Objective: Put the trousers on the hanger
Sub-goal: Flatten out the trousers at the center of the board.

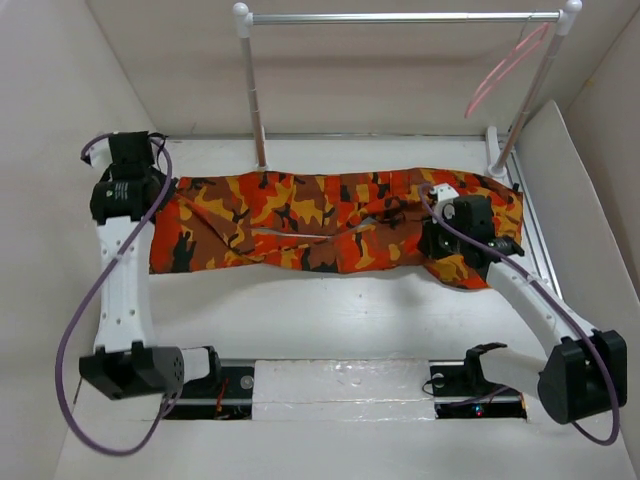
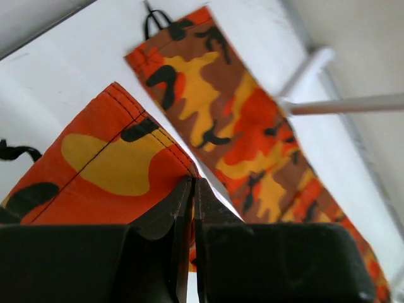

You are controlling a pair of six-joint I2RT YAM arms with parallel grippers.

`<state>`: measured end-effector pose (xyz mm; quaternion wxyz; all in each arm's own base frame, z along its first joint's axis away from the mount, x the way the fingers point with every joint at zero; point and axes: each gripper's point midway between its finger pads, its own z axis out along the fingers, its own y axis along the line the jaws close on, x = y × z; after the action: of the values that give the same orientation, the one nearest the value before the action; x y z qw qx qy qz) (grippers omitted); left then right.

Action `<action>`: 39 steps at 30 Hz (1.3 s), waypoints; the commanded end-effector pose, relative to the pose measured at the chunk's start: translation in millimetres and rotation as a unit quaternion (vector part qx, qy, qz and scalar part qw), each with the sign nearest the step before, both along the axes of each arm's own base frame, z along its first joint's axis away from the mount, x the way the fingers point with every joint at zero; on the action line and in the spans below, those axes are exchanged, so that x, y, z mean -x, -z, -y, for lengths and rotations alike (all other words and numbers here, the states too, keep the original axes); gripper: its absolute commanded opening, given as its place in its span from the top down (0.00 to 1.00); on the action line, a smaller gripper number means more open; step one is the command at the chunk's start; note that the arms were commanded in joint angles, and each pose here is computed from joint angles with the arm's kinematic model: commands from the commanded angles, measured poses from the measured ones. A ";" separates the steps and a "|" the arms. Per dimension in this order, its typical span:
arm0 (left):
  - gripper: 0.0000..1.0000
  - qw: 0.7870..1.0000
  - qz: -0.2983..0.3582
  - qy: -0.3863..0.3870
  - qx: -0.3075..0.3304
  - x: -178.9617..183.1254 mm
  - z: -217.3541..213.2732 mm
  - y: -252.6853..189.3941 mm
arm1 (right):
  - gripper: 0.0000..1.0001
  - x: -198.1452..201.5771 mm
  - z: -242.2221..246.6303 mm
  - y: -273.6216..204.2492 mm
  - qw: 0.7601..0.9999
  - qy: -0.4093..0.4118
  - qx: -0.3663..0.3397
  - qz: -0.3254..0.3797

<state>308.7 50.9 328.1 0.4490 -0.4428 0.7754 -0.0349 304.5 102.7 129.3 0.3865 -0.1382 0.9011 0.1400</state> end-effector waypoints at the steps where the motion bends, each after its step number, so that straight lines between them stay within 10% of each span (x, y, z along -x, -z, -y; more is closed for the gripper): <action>1: 1.00 0.999 0.004 -0.045 -0.028 -17.6 -24.8 9.9 | 0.78 16.5 -15.4 -15.3 0.998 -0.050 -0.004 0.027; 6: 1.00 0.999 0.005 -0.026 -0.025 -6.4 -18.0 29.6 | 1.00 45.6 -75.6 -26.7 0.979 -0.198 0.008 0.047; 9: 1.00 0.999 0.009 -0.025 -0.029 -3.1 -18.3 25.6 | 0.81 38.3 -97.8 -26.5 0.973 -0.224 0.034 0.048; 10: 1.00 0.999 0.011 -0.020 -0.033 -5.1 -18.1 23.7 | 0.51 41.4 -124.0 -31.6 0.959 -0.281 0.002 0.048; 13: 1.00 0.999 0.004 -0.019 -0.045 -7.7 -21.8 26.6 | 0.39 42.4 -154.0 -32.3 0.943 -0.329 0.014 0.054; 27: 1.00 0.999 -0.003 -0.018 -0.039 5.3 -16.5 32.0 | 0.24 10.1 -184.5 45.6 0.931 -0.321 0.167 0.054; 33: 1.00 0.997 -0.023 -0.037 -0.061 9.3 -28.9 38.4 | 0.35 -18.2 -166.5 64.8 0.944 -0.241 0.219 0.055; 37: 1.00 0.997 -0.024 -0.034 -0.060 9.1 -28.0 43.0 | 0.90 -23.6 -153.9 65.1 0.952 -0.211 0.215 0.060; 39: 1.00 0.996 -0.031 -0.039 -0.070 10.9 -31.8 46.0 | 1.00 -24.7 -149.8 53.8 0.953 -0.200 0.215 0.076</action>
<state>301.8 73.0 277.2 0.4401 -0.4414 0.7814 0.0285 307.8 254.2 44.8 0.3155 -0.4431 0.8389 0.0206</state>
